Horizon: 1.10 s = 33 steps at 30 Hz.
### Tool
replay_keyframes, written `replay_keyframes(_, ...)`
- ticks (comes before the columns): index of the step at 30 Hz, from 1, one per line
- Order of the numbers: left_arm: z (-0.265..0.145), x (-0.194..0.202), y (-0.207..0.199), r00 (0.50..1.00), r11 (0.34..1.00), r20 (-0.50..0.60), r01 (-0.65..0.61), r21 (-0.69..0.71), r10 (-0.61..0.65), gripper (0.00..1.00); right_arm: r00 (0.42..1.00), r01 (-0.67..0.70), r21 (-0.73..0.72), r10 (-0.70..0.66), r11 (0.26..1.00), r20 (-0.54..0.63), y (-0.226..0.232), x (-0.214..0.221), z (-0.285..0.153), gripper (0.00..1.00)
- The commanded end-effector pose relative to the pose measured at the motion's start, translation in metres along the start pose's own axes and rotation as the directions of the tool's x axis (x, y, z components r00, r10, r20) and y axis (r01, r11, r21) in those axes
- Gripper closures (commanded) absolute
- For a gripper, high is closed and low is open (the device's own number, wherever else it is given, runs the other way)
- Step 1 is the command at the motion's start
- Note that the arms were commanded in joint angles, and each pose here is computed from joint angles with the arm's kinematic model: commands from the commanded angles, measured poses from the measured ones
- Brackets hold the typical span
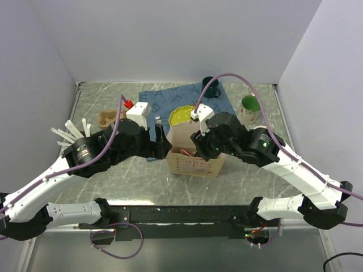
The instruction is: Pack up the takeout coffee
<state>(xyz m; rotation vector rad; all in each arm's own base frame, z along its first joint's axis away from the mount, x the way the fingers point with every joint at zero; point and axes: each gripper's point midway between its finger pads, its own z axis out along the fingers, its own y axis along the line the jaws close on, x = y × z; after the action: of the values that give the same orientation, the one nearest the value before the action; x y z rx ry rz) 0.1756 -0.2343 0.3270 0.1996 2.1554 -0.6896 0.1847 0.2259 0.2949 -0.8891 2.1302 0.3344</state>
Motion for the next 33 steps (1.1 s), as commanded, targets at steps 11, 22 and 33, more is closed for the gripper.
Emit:
replay_keyframes(11, -0.016, -0.039, -0.008, 0.992, 0.999, 0.127, -0.022, 0.024, 0.019, 0.03, 0.987, -0.082, 0.051, 0.074, 0.995, 0.142, -0.02, -0.043, -0.033, 0.43)
replay_keyframes(22, -0.027, -0.073, -0.023, 0.975, 0.998, 0.22, -0.034, 0.054, 0.021, 0.03, 0.95, -0.224, 0.092, 0.197, 0.97, 0.244, -0.037, -0.069, -0.084, 0.41)
replay_keyframes(33, -0.035, -0.113, -0.008, 0.933, 0.998, 0.361, 0.017, -0.056, 0.004, 0.03, 0.896, -0.423, 0.114, 0.397, 0.899, 0.198, -0.046, -0.017, -0.116, 0.0)
